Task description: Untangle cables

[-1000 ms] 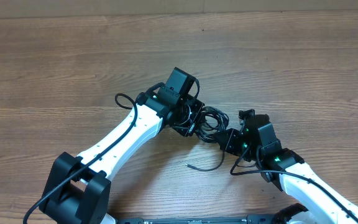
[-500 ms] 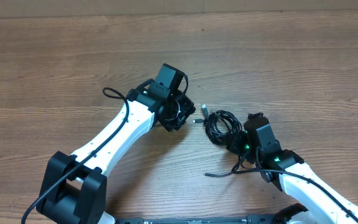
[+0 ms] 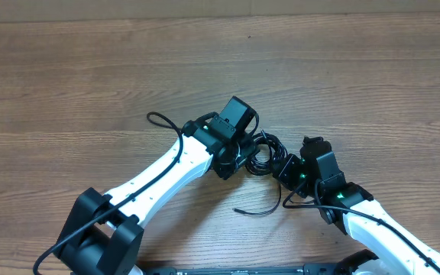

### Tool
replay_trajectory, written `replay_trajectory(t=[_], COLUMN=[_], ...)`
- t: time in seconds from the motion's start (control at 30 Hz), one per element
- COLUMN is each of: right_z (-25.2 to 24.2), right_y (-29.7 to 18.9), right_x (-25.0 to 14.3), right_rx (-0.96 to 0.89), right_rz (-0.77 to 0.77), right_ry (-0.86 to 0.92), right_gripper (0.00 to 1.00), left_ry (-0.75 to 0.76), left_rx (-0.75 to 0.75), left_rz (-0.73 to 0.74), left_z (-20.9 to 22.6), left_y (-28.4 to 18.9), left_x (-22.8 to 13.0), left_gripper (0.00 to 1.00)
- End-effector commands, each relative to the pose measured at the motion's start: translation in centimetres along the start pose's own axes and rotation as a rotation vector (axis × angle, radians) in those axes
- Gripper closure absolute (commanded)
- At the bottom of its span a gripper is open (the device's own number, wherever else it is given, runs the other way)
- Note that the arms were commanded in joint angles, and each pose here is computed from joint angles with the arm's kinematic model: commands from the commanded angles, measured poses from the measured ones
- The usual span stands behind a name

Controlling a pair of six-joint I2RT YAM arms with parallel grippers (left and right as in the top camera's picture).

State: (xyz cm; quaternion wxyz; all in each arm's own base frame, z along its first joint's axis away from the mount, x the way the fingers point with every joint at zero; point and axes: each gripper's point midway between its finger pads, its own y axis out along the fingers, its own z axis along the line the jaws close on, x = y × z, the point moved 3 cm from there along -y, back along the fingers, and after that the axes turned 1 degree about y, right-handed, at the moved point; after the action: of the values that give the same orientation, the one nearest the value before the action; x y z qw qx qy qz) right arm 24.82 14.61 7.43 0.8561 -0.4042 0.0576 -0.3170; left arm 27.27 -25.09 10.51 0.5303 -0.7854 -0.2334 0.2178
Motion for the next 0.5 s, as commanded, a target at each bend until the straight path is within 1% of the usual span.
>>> replay_trajectory(t=[0.0, 0.1, 0.17, 0.2, 0.23, 0.3, 0.33, 0.37, 0.4, 0.43, 0.47], right_z=[0.4, 0.4, 0.4, 0.4, 0.4, 0.4, 0.3, 0.3, 0.2, 0.1, 0.1], right_y=[0.0, 0.0, 0.0, 0.0, 0.0, 0.0, 0.0, 0.0, 0.0, 0.0, 0.0], right_x=[0.1, 0.1, 0.1, 0.1, 0.1, 0.1, 0.1, 0.0, 0.0, 0.0, -0.1], right_rx=[0.017, 0.017, 0.017, 0.017, 0.017, 0.017, 0.015, 0.012, 0.010, 0.006, 0.002], right_rz=[0.001, 0.001, 0.001, 0.001, 0.001, 0.002, 0.002, 0.004, 0.005, 0.007, 0.009], right_ry=[0.052, 0.053, 0.052, 0.053, 0.052, 0.052, 0.053, 0.054, 0.054, 0.055, 0.056], right_gripper=[0.96, 0.96, 0.96, 0.95, 0.95, 0.95, 0.95, 0.95, 0.94, 0.94, 0.94], left_ry=[-0.236, -0.336, -0.336, -0.332, -0.326, -0.324, -0.323, -0.322, -0.321, -0.322, -0.322], left_rx=[0.076, 0.101, 0.082, 0.059, 0.033, 0.023, 0.018, 0.015, 0.014, 0.015, 0.016], left_rz=[0.031, 0.075, 0.098, 0.122, 0.137, 0.134, 0.133, 0.133, 0.133, 0.132, 0.126], left_z=[1.2, 1.3, 0.8, 0.2, -0.5, -0.7, -0.8, -0.9, -0.9, -0.9, -0.9], left_y=[1.4, 2.9, 3.8, 4.4, 5.0, 5.3, 5.3, 5.4, 5.5, 5.5, 5.6], left_x=[-0.2, -0.7, -0.7, -0.9, -0.8, -0.7, -0.7, -0.6, -0.6, -0.6, -0.5], left_gripper=[0.33, 0.16, 0.11, 0.04, 0.00, 0.00, 0.08, 0.21, 0.25, 0.36, 0.41])
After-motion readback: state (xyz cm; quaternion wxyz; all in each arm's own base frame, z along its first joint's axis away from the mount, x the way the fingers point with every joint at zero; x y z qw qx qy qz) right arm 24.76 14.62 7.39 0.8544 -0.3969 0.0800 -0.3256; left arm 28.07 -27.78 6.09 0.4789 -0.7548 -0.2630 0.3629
